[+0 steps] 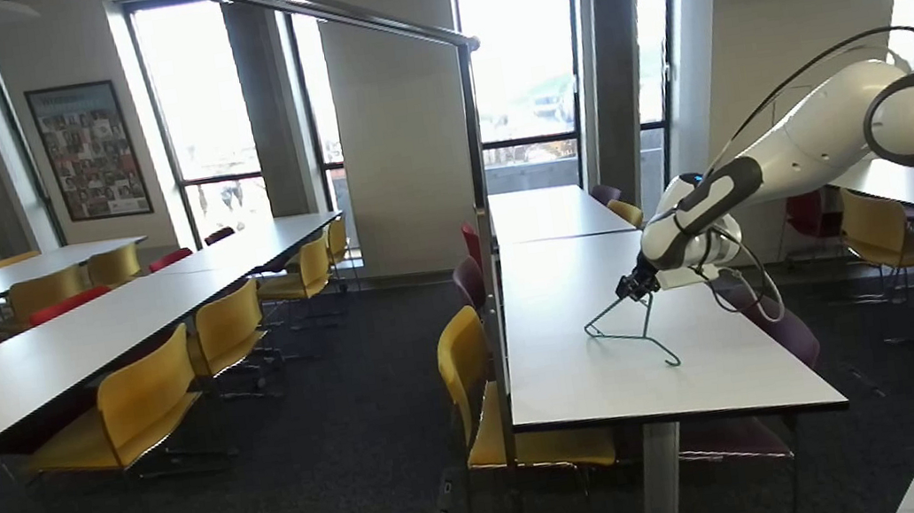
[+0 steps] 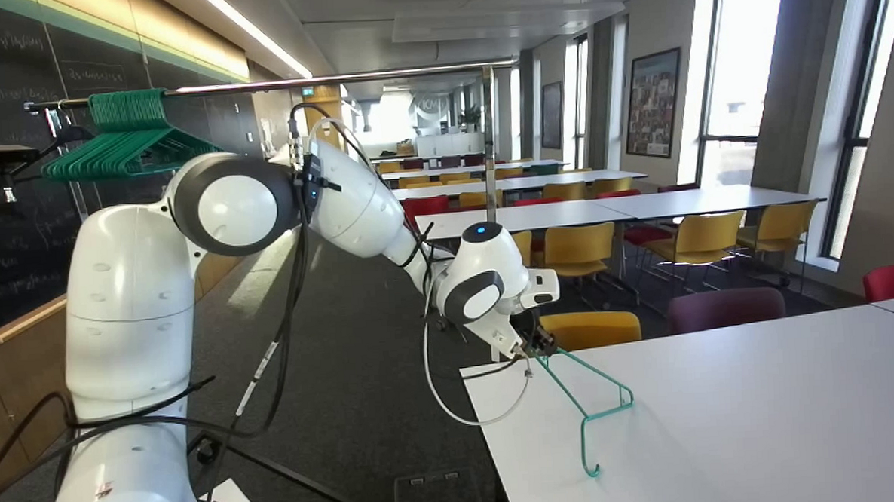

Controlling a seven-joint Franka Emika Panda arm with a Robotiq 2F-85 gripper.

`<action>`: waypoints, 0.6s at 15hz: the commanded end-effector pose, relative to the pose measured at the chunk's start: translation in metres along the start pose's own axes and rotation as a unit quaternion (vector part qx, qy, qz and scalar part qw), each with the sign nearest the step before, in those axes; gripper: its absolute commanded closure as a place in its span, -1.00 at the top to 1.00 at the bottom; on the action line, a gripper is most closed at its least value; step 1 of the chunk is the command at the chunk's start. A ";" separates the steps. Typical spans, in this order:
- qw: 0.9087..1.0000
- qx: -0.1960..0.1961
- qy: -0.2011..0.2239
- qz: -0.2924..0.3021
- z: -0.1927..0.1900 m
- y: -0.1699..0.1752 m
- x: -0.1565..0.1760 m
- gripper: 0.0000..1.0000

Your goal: Put the green hanger on the table

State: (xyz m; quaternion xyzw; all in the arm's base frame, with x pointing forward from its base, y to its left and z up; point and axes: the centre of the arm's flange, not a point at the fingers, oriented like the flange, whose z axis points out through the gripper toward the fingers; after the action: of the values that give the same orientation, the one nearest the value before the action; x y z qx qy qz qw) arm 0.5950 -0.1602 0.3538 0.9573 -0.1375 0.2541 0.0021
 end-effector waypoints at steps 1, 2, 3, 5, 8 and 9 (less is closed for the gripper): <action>1.000 0.008 0.012 -0.007 -0.014 0.010 -0.006 -1.00; 1.000 0.003 0.000 -0.001 0.000 0.001 0.000 -1.00; 1.000 0.003 0.000 -0.001 0.000 0.002 0.000 -1.00; 1.000 0.002 0.001 0.000 0.000 0.003 0.000 -1.00; 1.000 0.002 0.001 0.000 0.000 0.003 0.000 -1.00; 1.000 0.002 0.001 0.000 0.000 0.003 0.000 -1.00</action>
State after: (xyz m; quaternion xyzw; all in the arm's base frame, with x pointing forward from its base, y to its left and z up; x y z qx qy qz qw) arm 0.5940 -0.1635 0.3537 0.9572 -0.1370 0.2550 -0.0002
